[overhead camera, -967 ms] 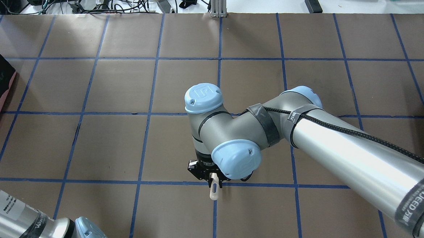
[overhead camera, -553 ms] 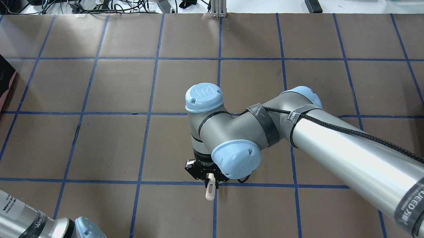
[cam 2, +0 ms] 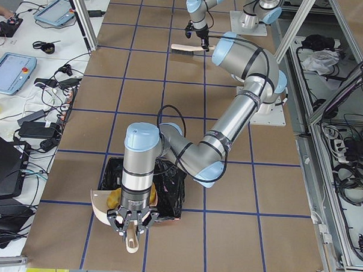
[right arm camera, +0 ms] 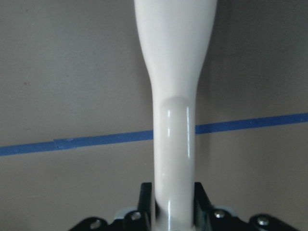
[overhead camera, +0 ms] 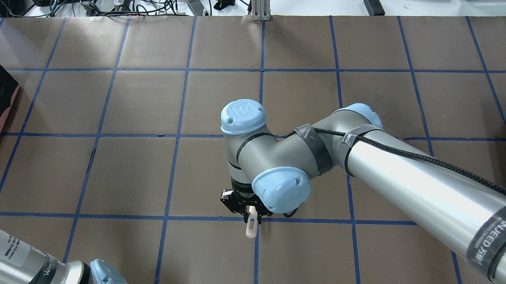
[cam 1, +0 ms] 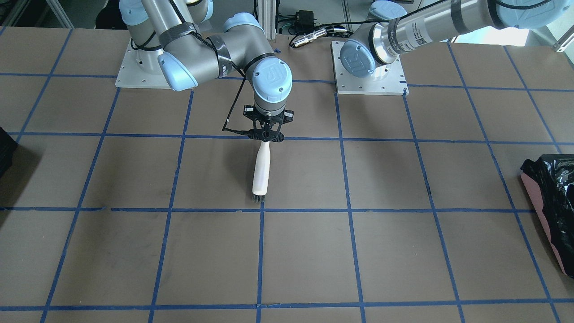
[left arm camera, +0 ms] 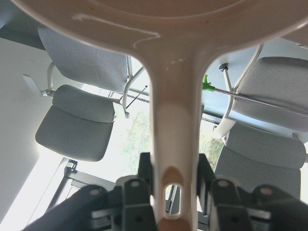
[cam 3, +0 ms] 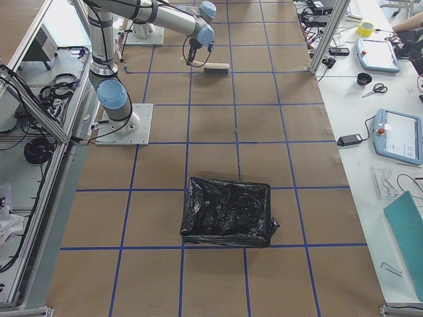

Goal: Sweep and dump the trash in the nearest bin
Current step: 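Tip the dustpan over the bin with the left gripper to dump the toys, then lower the brush onto the table and open the right gripper, withdrawing it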

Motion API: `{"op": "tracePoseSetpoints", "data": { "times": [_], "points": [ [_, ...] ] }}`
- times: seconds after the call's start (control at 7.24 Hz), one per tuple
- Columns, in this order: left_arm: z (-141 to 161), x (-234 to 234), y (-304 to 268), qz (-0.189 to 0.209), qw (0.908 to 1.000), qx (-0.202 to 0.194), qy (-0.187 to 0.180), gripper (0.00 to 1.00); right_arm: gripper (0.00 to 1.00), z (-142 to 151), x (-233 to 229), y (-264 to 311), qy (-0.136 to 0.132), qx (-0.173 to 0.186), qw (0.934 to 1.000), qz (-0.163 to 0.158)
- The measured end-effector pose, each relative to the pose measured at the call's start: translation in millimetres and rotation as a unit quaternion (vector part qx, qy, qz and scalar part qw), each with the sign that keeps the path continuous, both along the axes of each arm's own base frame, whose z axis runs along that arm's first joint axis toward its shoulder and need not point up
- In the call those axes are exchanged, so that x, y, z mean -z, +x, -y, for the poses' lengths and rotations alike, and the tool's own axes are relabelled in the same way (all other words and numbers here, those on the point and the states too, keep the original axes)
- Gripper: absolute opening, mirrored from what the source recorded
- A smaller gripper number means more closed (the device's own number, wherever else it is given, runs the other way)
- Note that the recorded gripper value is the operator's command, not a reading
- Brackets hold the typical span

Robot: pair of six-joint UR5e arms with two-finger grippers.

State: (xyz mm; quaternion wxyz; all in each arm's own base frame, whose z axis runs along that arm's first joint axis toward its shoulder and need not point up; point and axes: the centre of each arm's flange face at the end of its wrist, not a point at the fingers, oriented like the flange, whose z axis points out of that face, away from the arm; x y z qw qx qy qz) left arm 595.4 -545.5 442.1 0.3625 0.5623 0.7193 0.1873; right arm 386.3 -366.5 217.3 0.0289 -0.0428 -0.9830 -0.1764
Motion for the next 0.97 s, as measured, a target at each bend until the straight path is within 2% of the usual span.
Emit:
{"op": "tracePoseSetpoints", "data": {
  "times": [0.28,0.41,0.55,0.69,0.97],
  "points": [
    [3,-4,-30,0.039,0.9992,0.006,0.004,0.00,0.80,4,-3,1,-0.010,-0.002,0.9999,0.004],
    [5,-9,-40,0.050,0.9987,0.008,0.007,0.00,0.88,13,-12,0,-0.028,-0.002,0.9995,0.011],
    [5,-10,-51,0.066,0.9977,0.012,0.010,0.00,0.92,31,-31,-3,-0.056,-0.006,0.9982,0.022],
    [3,-7,-59,0.085,0.9962,0.018,0.008,0.00,0.95,50,-63,-9,-0.083,-0.017,0.9959,0.033],
    [0,-5,-67,0.099,0.9948,0.023,0.002,0.00,0.98,76,-155,-28,-0.116,-0.029,0.9917,0.047]
  ]
}}
